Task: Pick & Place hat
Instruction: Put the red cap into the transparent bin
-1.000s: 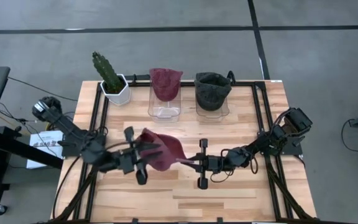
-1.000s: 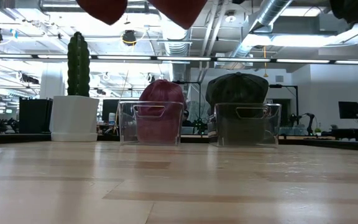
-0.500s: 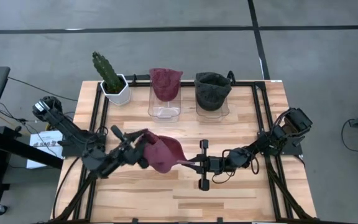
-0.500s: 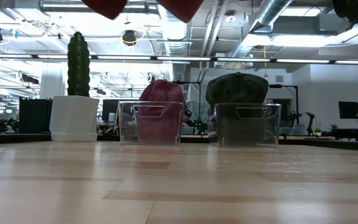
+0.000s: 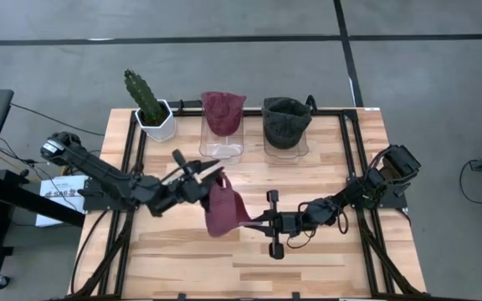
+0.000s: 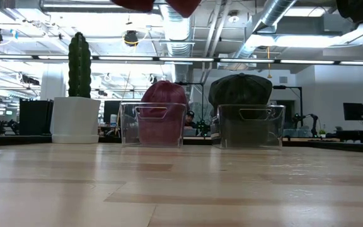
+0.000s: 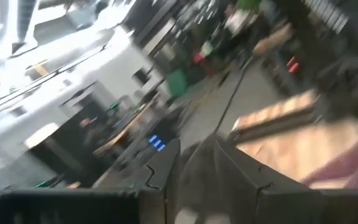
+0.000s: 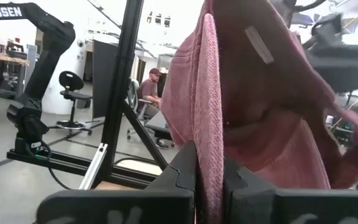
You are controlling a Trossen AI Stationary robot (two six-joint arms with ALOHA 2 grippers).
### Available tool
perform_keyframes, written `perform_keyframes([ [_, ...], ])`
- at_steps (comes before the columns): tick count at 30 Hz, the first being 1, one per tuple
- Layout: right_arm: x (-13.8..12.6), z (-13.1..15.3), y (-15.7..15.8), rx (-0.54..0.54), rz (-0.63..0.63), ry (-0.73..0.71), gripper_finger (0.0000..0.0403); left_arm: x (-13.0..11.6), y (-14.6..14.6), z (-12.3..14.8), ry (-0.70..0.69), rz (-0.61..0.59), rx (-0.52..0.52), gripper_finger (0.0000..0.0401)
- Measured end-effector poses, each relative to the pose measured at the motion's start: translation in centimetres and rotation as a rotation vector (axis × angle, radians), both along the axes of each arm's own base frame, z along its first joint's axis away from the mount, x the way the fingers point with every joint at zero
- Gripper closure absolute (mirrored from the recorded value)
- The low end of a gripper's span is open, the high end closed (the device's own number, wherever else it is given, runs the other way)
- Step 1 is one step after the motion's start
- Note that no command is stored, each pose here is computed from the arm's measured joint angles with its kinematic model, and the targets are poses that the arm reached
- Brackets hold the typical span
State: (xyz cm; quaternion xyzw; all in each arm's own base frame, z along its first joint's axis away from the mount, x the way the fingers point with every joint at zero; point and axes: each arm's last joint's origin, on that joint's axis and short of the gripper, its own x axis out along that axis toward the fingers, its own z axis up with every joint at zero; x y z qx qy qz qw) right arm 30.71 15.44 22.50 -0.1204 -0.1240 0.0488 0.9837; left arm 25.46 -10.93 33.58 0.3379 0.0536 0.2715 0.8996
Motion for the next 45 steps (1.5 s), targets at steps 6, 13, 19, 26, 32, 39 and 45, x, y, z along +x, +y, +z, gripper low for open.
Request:
perform_keyframes([
  [6, 0.4, -0.1, -0.7, 0.020, -0.023, 0.016, 0.0400, 1.1, 0.9, 0.2, -0.127, -0.301, -0.160, 0.0304],
  [13, 0.4, -0.1, -1.0, 0.042, -0.118, 0.024, 0.0400, 1.3, 0.1, -0.1, -0.135, -0.607, -0.338, 0.0304],
  [19, -0.1, 0.1, -0.3, 0.019, -0.142, 0.006, 0.0399, 0.9, -1.1, -1.7, 0.035, -0.613, -0.328, 0.0304],
  [26, -0.3, 0.1, 0.2, -0.001, -0.137, 0.000, 0.0399, -0.1, -1.2, -1.2, 0.081, -0.372, -0.070, 0.0304],
  [32, -0.1, -0.1, -0.1, -0.012, -0.164, 0.027, 0.0399, -1.5, 0.3, 1.0, 0.020, -0.184, 0.011, 0.0304],
  [39, 0.1, -0.4, -0.4, -0.003, -0.160, 0.049, 0.0399, -3.0, 1.9, 3.0, -0.082, -0.171, -0.044, 0.0304],
  [45, 0.3, -0.4, -0.7, 0.014, -0.124, 0.046, 0.0399, -0.7, 2.4, 1.4, -0.050, -0.168, -0.068, 0.0304],
])
